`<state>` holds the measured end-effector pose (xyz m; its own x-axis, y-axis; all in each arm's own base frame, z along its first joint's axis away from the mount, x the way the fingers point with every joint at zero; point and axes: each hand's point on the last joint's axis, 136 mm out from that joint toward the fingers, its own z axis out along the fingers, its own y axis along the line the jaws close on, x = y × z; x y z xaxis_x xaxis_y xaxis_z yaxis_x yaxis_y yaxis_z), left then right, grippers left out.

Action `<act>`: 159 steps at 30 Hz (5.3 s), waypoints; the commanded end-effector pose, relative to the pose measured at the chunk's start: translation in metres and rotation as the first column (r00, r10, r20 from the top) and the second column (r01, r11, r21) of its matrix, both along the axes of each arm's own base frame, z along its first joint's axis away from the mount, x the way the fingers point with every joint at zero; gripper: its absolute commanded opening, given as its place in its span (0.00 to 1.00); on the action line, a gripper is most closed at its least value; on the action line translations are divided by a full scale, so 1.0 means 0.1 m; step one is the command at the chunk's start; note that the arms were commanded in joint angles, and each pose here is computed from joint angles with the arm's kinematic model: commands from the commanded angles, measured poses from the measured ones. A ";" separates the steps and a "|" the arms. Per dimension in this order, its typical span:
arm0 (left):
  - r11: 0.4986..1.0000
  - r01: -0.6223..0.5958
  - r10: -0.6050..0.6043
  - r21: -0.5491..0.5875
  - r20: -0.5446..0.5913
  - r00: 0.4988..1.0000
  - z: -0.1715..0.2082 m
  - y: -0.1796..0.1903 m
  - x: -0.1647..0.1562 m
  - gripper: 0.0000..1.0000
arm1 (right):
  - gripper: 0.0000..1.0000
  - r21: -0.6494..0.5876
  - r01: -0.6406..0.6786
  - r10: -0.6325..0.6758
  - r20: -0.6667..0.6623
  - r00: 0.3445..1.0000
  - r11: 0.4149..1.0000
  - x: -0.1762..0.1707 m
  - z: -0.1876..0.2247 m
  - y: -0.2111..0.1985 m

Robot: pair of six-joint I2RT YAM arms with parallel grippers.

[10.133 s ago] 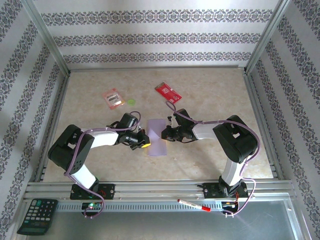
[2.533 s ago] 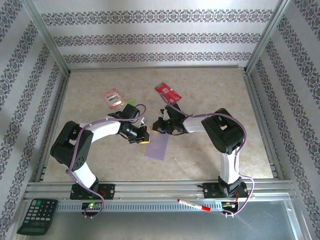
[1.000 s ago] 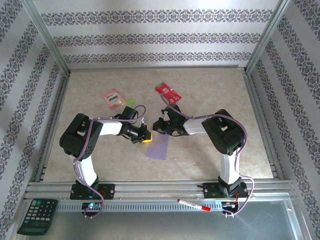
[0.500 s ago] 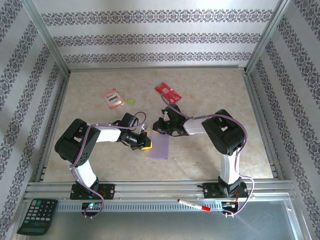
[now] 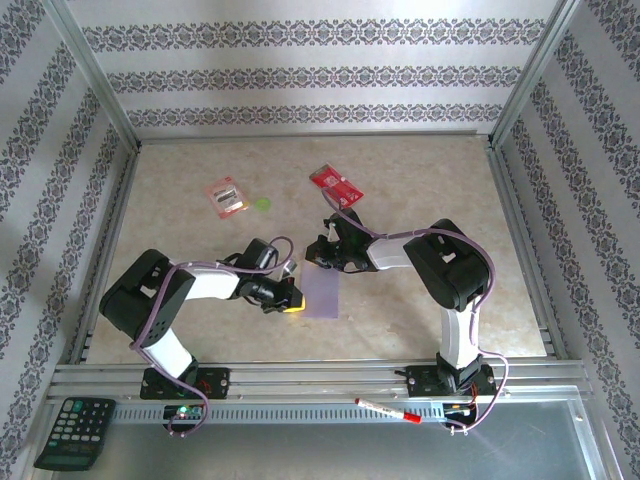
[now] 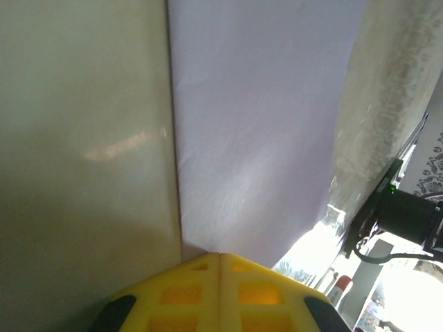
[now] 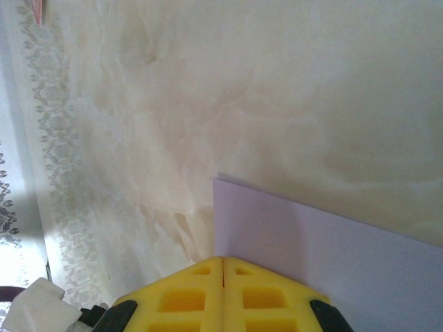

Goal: Fold a paper plane with a square sheet of paper (pick it up from the middle)

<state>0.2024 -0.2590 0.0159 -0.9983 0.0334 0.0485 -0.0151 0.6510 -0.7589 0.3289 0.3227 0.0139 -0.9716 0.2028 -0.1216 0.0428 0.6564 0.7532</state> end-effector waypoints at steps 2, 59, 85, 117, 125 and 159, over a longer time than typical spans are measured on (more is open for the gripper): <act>0.996 0.029 -0.014 0.080 -0.184 0.983 -0.25 0.13 -0.50 0.01 | 0.00 -0.297 0.054 -0.110 -0.174 0.979 0.953 -0.39 -0.81 -0.59; 0.957 -0.164 0.153 0.239 0.065 0.986 -0.15 0.05 0.80 0.00 | 0.28 -0.172 -0.077 0.074 -0.026 0.997 0.982 -1.09 0.40 -0.96; 0.912 -0.243 0.239 0.331 0.052 0.970 -0.35 0.20 0.46 0.00 | 0.34 -0.245 -0.085 0.043 -0.171 0.984 0.966 -1.82 0.03 -0.67; 0.913 -0.222 0.223 0.343 0.038 0.974 -0.39 0.20 0.43 0.00 | 0.28 -0.177 -0.064 0.038 -0.151 0.988 0.982 -1.79 0.11 -0.58; 0.913 -0.217 0.217 0.345 0.038 0.975 -0.39 0.20 0.43 0.00 | 0.30 -0.149 -0.061 0.044 -0.115 0.992 0.987 -1.74 0.18 -0.54; 0.919 -0.197 0.194 0.340 0.043 0.980 -0.35 0.17 0.45 0.00 | 0.17 -0.083 0.092 -0.098 -0.071 0.993 0.992 -0.90 0.16 -0.55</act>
<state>0.2764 -0.2623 0.0164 -0.9770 -0.2004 -0.0725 -0.1130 0.7754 -0.6212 0.2251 0.2672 0.0279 -0.9631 0.2635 -0.0548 0.1554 0.7104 0.6864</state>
